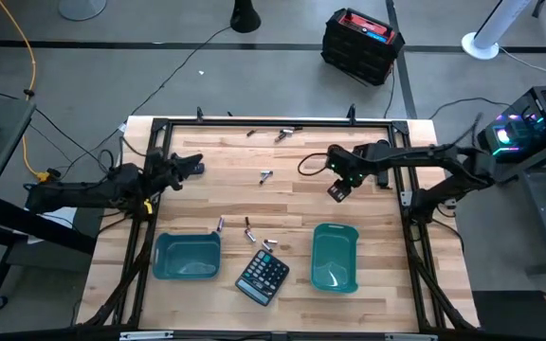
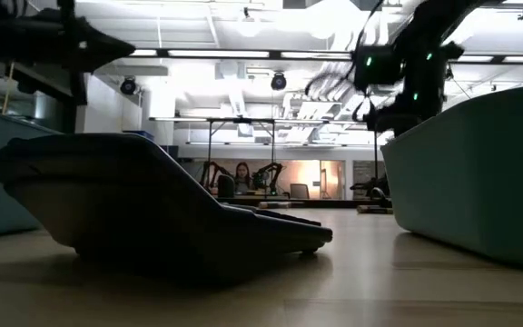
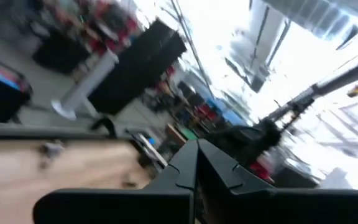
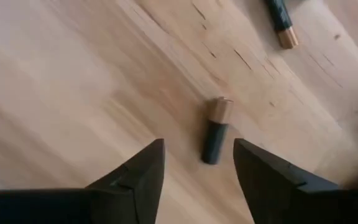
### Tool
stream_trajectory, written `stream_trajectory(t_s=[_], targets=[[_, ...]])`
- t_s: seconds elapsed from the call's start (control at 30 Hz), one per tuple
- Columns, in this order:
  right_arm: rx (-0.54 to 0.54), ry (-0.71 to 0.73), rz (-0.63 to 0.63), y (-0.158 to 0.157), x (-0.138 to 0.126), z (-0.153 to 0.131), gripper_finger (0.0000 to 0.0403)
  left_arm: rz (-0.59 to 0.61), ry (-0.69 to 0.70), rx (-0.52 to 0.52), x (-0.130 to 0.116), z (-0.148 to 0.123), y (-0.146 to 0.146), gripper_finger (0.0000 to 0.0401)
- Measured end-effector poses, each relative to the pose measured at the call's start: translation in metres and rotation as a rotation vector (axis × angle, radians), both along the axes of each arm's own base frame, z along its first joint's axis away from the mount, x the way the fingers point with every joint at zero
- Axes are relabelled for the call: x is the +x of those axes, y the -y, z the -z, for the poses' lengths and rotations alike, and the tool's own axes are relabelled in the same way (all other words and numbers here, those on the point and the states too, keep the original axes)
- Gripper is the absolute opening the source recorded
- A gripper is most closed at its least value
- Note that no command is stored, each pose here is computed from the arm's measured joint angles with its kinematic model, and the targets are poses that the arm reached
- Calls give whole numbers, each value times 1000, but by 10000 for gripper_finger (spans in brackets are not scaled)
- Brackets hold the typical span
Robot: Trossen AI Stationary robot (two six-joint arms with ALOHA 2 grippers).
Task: Sort batteries
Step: Put the black battery into the dark green bin
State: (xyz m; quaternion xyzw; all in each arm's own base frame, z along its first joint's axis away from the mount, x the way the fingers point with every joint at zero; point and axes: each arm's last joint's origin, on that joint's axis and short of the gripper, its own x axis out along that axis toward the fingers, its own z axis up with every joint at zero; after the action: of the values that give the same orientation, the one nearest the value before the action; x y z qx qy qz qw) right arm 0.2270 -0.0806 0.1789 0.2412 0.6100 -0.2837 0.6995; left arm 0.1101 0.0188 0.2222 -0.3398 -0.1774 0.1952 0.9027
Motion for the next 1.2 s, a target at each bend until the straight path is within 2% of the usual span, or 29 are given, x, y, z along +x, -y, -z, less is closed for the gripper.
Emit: stream_trajectory(t_s=[0.13, 0.27, 0.37, 0.57, 0.67, 0.77, 0.8, 0.87, 1.0, 1.03, 1.1, 1.2], targets=[[20, -64, -36, 11, 3, 17, 188, 97, -49, -24, 20, -22, 1, 0], [-26, -70, -46, 19, 9, 28, 184, 166, -138, 52, 41, -43, 2, 0], [-16, -123, -51, 20, 11, 40, 179, 192, -174, 108, 53, -56, 2, 0], [22, -160, -14, 17, 7, 58, 155, 194, -96, 116, 64, -77, 2, 0], [20, -151, -26, 13, 7, 56, 109, 194, -69, 112, 66, -79, 2, 0], [-2, -102, -25, 8, 4, 45, 34, 174, -62, 122, 66, -80, 1, 0], [-5, -87, -16, 7, 1, 39, 22, 155, -73, 138, 66, -80, 0, 0], [1, -74, 17, 2, -10, 24, 26, 127, -86, 144, 66, -79, -3, 0], [-51, 136, 78, -9, -20, -20, 46, 81, -133, 194, 67, -87, -10, 0], [-39, 173, 82, -15, -25, -28, 44, 75, -167, 213, 68, -91, -12, 0], [-6, 345, 91, -29, -29, -51, 35, 65, -271, 254, 70, -99, -16, 0], [111, 551, 67, -55, -36, -77, 19, 63, -451, 305, 74, -108, -22, 5]])
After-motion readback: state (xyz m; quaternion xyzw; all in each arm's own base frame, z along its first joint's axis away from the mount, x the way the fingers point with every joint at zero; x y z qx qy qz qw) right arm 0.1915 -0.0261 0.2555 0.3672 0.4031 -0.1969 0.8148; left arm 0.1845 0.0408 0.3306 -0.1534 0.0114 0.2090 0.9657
